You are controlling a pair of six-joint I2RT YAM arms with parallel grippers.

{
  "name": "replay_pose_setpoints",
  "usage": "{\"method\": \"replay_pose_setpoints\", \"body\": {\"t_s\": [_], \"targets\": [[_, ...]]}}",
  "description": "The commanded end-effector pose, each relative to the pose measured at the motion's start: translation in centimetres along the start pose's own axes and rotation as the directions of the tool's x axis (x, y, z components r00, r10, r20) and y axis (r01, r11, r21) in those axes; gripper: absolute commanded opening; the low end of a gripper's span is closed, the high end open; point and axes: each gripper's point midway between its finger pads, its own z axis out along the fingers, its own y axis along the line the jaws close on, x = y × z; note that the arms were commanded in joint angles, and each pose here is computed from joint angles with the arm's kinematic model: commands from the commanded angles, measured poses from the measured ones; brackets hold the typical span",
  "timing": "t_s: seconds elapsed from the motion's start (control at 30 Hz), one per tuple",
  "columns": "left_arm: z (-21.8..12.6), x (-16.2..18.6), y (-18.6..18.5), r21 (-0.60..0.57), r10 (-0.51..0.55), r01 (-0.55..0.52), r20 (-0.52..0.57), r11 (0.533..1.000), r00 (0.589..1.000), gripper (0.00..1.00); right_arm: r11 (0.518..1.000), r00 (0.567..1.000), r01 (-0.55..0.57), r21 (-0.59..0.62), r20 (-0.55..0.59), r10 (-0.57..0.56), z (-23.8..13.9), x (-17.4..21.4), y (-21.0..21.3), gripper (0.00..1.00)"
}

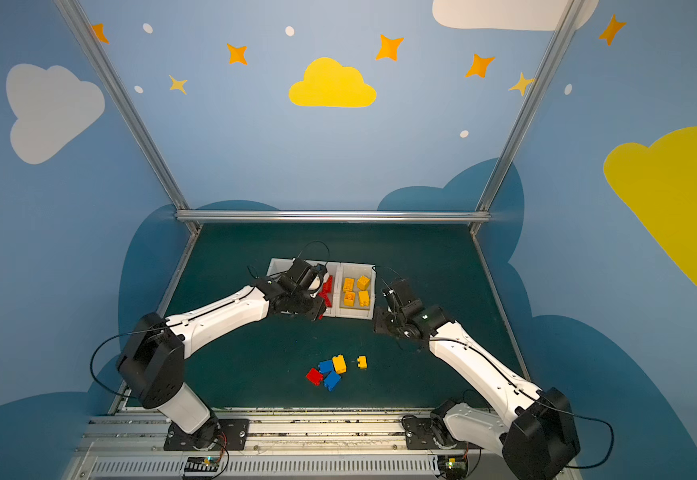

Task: Sort the legos into containers by color
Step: 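Carry the red brick with the left gripper over the middle compartment, then open the left gripper to drop the red brick among the red bricks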

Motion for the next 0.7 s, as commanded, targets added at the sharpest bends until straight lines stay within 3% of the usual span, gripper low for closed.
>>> {"method": "replay_pose_setpoints", "body": {"t_s": [0.0,0.37,0.67], "targets": [[0.7,-2.2,2.2,-0.035,-0.021,0.022,0.022,0.999,1.0,0.34,1.0,1.0,-0.013,0.005,0.009,0.013,-0.7,0.1,-0.3,0.55],[3.3,-6.0,5.2,-0.097,-0.042,0.046,0.039,0.994,0.998,0.37,1.0,1.0,-0.015,-0.004,0.008,0.015,-1.0,0.4,-0.4,0.54],[3.5,-6.4,5.9,-0.127,-0.061,0.066,0.045,0.99,0.997,0.69,1.0,1.0,-0.006,-0.007,0.007,0.006,-1.1,0.5,-0.5,0.58]]}}
